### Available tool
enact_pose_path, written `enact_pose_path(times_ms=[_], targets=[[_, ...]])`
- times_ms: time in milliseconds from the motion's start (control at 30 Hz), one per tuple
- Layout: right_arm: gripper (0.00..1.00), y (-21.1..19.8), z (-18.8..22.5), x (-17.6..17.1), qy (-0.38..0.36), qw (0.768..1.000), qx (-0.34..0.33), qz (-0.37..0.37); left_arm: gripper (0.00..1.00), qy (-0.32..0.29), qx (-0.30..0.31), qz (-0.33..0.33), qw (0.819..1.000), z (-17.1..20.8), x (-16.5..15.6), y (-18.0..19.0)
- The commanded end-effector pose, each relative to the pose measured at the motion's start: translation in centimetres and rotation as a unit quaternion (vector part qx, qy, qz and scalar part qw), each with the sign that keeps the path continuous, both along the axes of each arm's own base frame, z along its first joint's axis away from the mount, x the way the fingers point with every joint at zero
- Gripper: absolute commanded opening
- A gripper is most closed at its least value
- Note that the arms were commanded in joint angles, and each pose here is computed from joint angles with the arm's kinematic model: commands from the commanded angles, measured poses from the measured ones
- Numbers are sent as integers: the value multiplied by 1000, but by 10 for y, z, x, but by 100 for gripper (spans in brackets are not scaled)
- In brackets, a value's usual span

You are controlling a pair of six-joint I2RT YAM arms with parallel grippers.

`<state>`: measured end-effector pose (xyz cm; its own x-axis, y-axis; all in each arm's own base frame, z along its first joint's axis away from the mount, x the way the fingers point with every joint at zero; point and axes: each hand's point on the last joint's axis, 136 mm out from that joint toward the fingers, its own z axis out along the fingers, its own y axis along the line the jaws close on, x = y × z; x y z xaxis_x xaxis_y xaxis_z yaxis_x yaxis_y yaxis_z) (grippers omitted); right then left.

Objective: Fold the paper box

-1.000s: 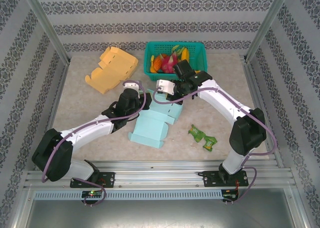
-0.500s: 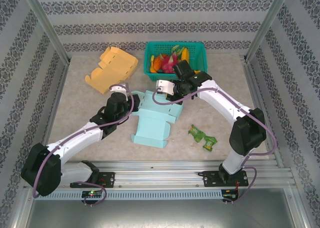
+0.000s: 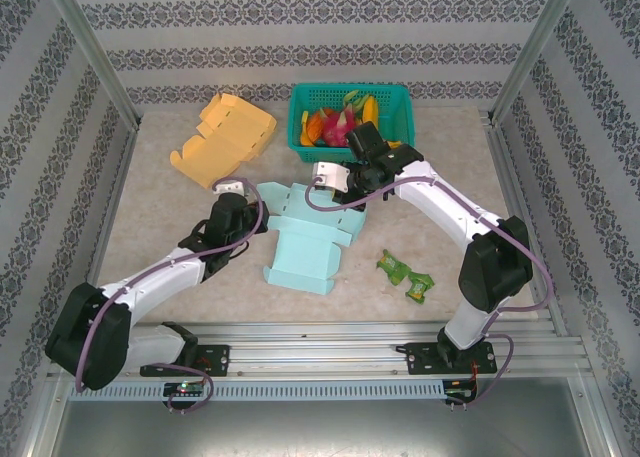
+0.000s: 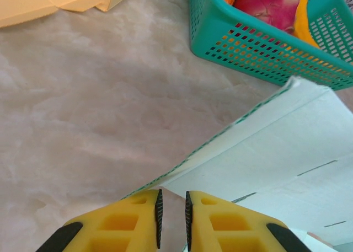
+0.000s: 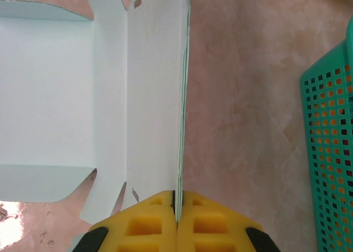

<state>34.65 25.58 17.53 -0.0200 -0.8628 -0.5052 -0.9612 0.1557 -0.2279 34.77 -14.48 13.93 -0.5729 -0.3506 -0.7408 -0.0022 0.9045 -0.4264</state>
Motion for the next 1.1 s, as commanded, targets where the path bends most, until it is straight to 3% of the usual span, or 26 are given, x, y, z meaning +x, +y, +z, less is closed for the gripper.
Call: enact_pose_path(times_ms=[0, 367, 833, 1067], targets=[[0, -1, 14, -5, -7, 1000, 25, 11, 21, 15, 6, 9, 1000, -11, -2, 7], [0, 0, 19, -5, -5, 999, 42, 12, 21, 31, 1, -11, 999, -22, -5, -1], [0, 2, 17, -5, 1, 999, 46, 11, 20, 42, -96, -91, 990, -19, 5, -52], [0, 5, 11, -11, 6, 998, 45, 31, 20, 46, -113, -100, 988, -23, 16, -67]])
